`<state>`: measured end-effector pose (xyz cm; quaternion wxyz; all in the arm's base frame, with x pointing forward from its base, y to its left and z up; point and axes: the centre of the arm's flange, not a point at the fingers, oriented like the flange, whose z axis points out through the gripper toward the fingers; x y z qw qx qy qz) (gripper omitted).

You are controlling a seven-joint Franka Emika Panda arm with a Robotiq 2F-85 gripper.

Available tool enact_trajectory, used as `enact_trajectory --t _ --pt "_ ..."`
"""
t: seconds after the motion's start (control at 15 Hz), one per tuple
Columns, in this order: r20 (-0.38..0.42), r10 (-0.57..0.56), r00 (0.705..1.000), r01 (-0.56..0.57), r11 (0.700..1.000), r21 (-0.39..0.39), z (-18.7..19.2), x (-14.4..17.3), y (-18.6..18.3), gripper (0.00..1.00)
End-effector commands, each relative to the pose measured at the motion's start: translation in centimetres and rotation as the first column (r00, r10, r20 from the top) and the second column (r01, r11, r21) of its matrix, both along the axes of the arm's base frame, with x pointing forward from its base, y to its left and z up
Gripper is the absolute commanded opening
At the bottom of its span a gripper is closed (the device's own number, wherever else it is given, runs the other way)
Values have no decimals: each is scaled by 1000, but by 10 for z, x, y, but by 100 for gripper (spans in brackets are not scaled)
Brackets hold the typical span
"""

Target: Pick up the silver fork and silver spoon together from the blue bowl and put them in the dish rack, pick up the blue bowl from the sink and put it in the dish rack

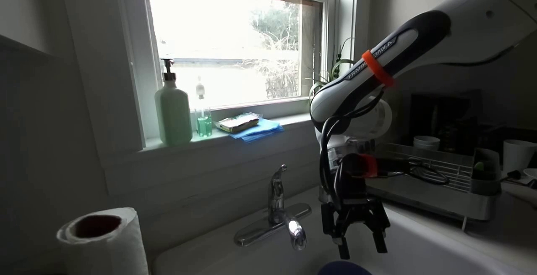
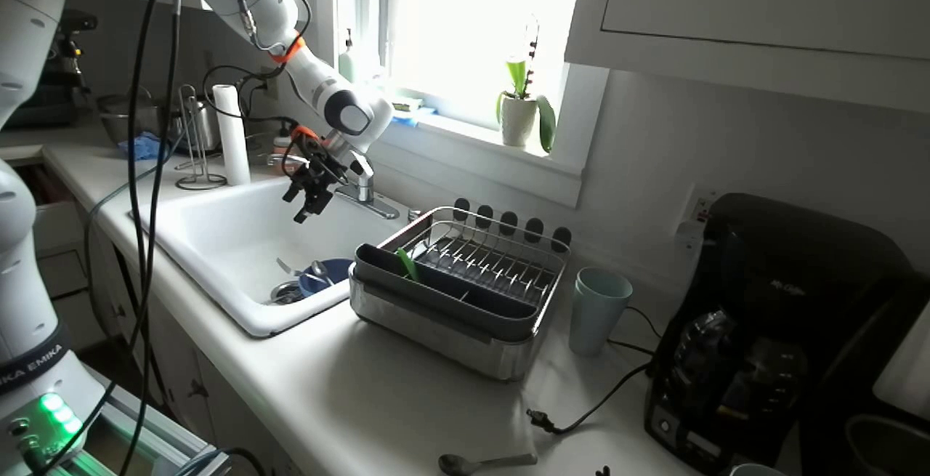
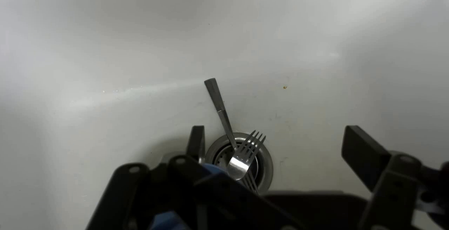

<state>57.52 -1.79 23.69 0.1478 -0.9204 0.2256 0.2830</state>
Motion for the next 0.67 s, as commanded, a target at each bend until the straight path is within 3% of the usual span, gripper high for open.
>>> enact_trajectory --t 0.0,0.2,0.6 --pt "-10 -26 1000 26 999 -19 -9 3 -4 100" --pt "-18 -99 995 98 994 -50 -32 -5 -17 100" --pt "54 -194 980 199 972 -127 -92 -17 -41 100"
